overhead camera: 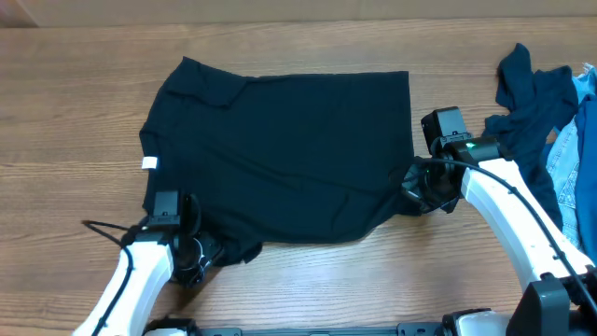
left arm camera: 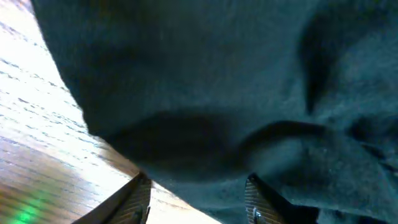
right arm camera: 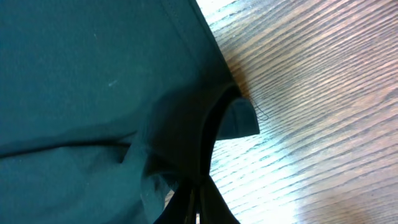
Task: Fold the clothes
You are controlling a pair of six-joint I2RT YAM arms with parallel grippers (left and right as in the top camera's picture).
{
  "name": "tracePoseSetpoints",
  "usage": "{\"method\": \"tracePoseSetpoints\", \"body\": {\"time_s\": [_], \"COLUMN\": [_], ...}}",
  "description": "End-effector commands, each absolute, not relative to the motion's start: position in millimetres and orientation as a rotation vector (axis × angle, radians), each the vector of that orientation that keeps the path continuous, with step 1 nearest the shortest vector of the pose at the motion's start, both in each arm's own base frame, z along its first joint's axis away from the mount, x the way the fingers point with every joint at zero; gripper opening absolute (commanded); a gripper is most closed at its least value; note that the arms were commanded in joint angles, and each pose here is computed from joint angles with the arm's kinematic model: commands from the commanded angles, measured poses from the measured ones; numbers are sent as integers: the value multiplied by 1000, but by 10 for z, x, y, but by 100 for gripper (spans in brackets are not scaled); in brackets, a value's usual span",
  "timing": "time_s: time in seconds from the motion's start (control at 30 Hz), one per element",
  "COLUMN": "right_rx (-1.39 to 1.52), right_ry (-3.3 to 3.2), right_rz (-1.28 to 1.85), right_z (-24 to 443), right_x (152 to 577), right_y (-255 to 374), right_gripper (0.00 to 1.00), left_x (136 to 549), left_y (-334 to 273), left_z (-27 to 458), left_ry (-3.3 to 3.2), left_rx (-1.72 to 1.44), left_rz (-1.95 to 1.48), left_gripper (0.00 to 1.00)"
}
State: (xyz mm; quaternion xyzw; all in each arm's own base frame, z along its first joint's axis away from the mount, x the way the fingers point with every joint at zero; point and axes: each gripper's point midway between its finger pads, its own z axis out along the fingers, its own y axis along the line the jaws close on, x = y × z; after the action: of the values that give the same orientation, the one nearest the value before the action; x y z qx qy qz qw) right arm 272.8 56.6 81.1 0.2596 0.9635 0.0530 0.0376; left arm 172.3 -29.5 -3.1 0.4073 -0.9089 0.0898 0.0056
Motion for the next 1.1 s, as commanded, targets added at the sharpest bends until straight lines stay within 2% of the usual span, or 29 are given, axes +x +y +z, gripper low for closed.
{"method": "tracePoseSetpoints", "body": {"time_s": [0.0, 0.03, 0.13, 0.17, 0.37, 0.53, 0.77, 1.0, 1.07], "right_rx": [788, 788, 787, 785, 758, 760, 766, 797, 874], "right_ry": [2927, 2926, 2926, 2926, 2932, 2957, 2983, 3063, 3105], "right_rz": [170, 170, 169, 163, 108, 92, 74, 22, -15], "right_z": [889, 889, 889, 889, 883, 875, 869, 862, 869], "right_x": [2795, 2795, 2796, 2796, 2777, 2713, 2642, 2422, 2264], "right_y": [555, 555, 554, 547, 487, 476, 464, 432, 415], "right_gripper": [4, 4, 4, 4, 4, 4, 4, 4, 4], "left_x": [1584, 1585, 1581, 1605, 1955, 2277, 2326, 2177, 2175], "left_y": [-300, -299, -272, -249, 144, 242, 336, 451, 455], "left_z": [-153, -150, -106, -54, 672, 1225, 1310, 1283, 1282], "left_ry": [-2801, -2805, -2816, -2841, -3037, -3216, -3253, -3210, -3219], "left_rx": [1219, 1215, 1171, 1118, 1073, 1055, 1060, 1050, 1022], "left_rz": [246, 247, 241, 238, 68, 111, 35, -93, -98], "left_gripper": [36, 25, 7, 4, 4, 4, 9, 13, 18]}}
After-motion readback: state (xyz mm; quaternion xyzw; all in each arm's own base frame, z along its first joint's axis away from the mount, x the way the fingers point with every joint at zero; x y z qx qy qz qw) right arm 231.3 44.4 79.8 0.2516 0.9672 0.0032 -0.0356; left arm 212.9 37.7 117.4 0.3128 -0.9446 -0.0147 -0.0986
